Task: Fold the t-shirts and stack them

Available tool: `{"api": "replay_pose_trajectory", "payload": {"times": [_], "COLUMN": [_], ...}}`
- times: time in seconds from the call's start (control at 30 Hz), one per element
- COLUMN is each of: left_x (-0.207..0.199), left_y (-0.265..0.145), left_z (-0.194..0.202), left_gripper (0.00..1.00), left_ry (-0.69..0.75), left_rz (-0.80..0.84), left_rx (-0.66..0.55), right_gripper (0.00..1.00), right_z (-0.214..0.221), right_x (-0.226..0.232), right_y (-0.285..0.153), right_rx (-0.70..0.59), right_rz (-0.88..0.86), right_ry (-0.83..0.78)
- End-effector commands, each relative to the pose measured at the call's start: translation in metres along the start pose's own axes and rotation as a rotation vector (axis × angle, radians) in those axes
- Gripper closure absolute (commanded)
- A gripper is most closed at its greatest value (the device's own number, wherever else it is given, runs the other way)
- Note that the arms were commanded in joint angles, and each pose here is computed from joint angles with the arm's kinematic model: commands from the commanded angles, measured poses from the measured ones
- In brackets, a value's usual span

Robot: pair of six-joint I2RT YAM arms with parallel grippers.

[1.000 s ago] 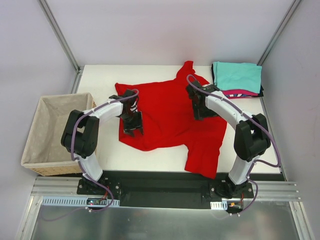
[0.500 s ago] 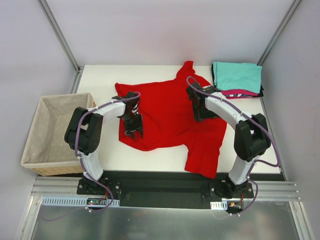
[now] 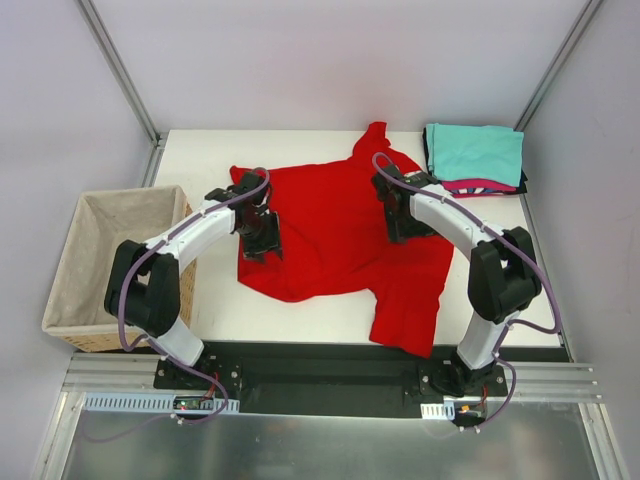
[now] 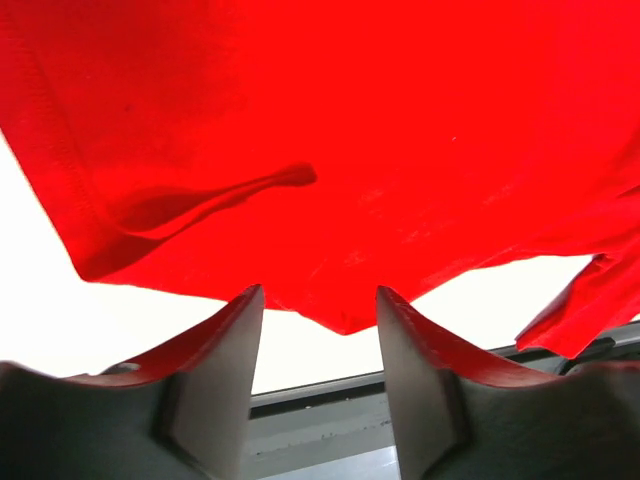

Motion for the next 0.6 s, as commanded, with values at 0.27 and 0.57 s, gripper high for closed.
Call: {"api": "replay_pose_trajectory", "payload": {"times": [0.27,0.57], "left_x": [0.022,0.024], "left_y": [0.019,0.030], "left_z": [0.015,0.013], "left_gripper": [0.57,0.66], "left_ry": [-0.031,-0.038], "left_rz": [-0.172,-0.197], "left_rx": [0.052,0.083], "right_gripper": [0.03,0.03], "right_z": [0.002,0.001], "right_x": [-0.002,-0.002], "right_y": [-0.007,-0.006], "right_rx": [-0.029,-0.033], "right_rz": [-0.003,0.004], "right_ry": [0.018,0.016]}}
Point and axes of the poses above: each gripper's point midway between its finger pads, its own y axis out along the fingers, its own x axis along the line the jaws close on, z = x × y, the point moved 8 cm from there along -y, back along the fingers, and after that the axes turned 2 degrees about y, right-handed, at the moved point
